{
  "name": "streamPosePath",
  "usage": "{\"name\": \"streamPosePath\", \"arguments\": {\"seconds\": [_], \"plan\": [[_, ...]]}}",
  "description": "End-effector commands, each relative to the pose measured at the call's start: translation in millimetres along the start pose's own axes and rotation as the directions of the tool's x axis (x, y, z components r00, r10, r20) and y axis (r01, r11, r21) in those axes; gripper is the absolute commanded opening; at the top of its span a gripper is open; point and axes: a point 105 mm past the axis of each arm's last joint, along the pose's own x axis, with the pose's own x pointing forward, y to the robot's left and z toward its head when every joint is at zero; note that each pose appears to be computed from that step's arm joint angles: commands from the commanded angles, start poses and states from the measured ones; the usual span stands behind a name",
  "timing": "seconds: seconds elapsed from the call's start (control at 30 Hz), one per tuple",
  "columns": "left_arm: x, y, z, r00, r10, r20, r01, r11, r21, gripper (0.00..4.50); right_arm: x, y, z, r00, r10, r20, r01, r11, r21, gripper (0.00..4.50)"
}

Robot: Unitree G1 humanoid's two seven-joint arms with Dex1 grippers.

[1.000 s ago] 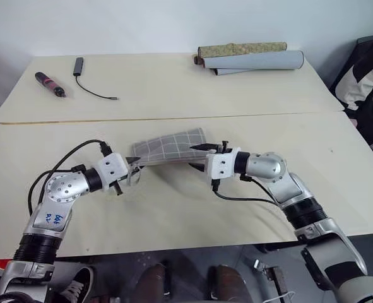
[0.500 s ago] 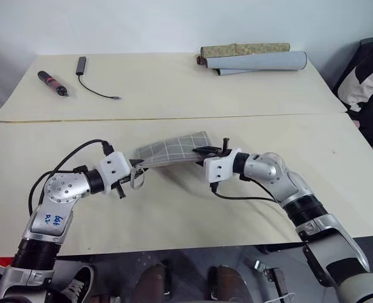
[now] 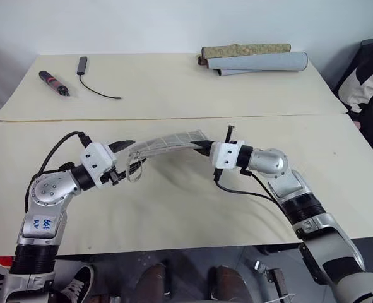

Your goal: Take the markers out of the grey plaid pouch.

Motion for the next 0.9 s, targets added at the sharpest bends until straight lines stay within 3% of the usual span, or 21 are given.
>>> {"name": "streamPosePath", "arguments": {"seconds": [0.03, 0.4, 0.5, 0.73, 0.9], "plan": [[-3, -3, -1, 1.0, -0.002, 0.006, 0.002, 0.999, 0.042, 2.79, -9, -13, 12, 0.997, -0.021, 0.071, 0.019, 0.999, 0.036, 0.0], [6, -6, 5, 0.998, -0.014, 0.06, 0.01, 0.998, 0.055, 2.79, -10, -8, 13, 0.996, 0.036, 0.087, -0.045, 0.993, 0.109, 0.0], [6, -10, 3, 0.998, -0.027, 0.059, 0.024, 0.999, 0.038, 2.23, -10, -7, 12, 0.996, 0.034, 0.084, -0.044, 0.992, 0.117, 0.0], [3, -12, 1, 0.998, -0.03, 0.049, 0.029, 0.999, 0.024, 0.02, -13, -8, 11, 0.997, 0.03, 0.077, -0.04, 0.991, 0.125, 0.0], [0, -10, 2, 0.999, -0.024, 0.041, 0.022, 0.999, 0.031, 0.02, -15, -8, 7, 0.998, 0.033, 0.059, -0.039, 0.992, 0.117, 0.0]]}}
